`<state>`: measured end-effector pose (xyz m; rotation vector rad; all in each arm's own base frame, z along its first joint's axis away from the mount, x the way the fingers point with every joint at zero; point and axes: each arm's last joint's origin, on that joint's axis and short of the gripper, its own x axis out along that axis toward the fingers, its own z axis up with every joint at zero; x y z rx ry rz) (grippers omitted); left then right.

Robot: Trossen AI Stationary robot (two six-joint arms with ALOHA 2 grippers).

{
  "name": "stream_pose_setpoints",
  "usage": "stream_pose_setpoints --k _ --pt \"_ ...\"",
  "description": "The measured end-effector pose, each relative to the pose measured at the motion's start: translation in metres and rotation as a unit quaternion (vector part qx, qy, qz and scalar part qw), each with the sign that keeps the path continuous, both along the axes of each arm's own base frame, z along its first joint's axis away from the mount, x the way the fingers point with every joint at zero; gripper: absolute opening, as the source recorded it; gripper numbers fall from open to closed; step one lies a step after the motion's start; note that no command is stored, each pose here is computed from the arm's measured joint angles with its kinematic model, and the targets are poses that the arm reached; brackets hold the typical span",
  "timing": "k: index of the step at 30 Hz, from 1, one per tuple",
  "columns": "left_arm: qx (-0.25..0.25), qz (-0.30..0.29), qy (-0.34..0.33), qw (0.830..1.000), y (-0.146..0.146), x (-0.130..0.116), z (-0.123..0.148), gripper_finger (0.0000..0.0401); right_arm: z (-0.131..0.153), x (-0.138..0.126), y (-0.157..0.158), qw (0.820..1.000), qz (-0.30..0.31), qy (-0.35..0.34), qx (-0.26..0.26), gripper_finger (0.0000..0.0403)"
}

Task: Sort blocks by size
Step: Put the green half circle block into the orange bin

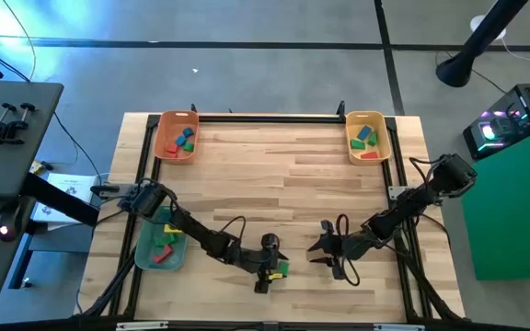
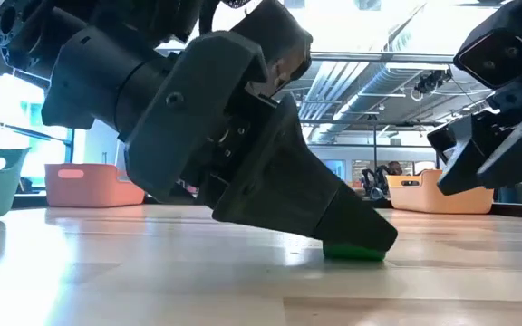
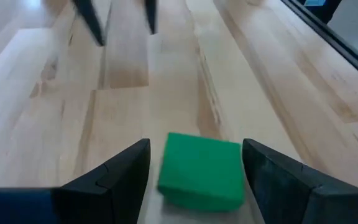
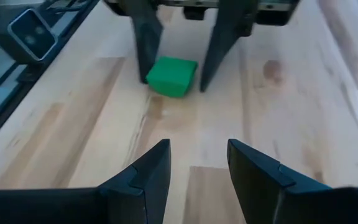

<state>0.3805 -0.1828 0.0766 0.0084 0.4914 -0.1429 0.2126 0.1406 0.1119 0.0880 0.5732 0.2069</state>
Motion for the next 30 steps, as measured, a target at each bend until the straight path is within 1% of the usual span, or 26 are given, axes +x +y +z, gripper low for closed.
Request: stream_pose_setpoints --k 5,18,21,27,30 --pt "-0.001 -0.004 -0.003 1.000 -0.0044 0.0012 0.0007 0.0238 -0.0003 -0.0001 -0.0004 1.000 -0.008 0.001 0.001 0.0153" --pt "0.009 0.006 -0.005 1.000 -0.0035 0.0014 0.0007 0.0235 -0.0008 -0.0004 -0.0006 1.000 -0.012 0.005 0.006 0.0153" --pt "0.010 0.008 -0.005 1.000 -0.0033 0.0014 0.0007 0.0217 -0.0008 -0.0004 -0.0006 1.000 -0.011 0.005 0.005 0.0153" --pt "0.010 0.008 -0.005 1.000 -0.0033 0.0014 0.0007 0.0164 -0.0008 -0.0004 -0.0006 1.000 -0.011 0.005 0.005 0.0153" --pt "0.013 0.022 -0.008 1.000 -0.0028 0.0019 0.0011 0.0146 -0.0008 -0.0004 -0.0006 1.000 -0.011 0.005 0.004 0.0153"
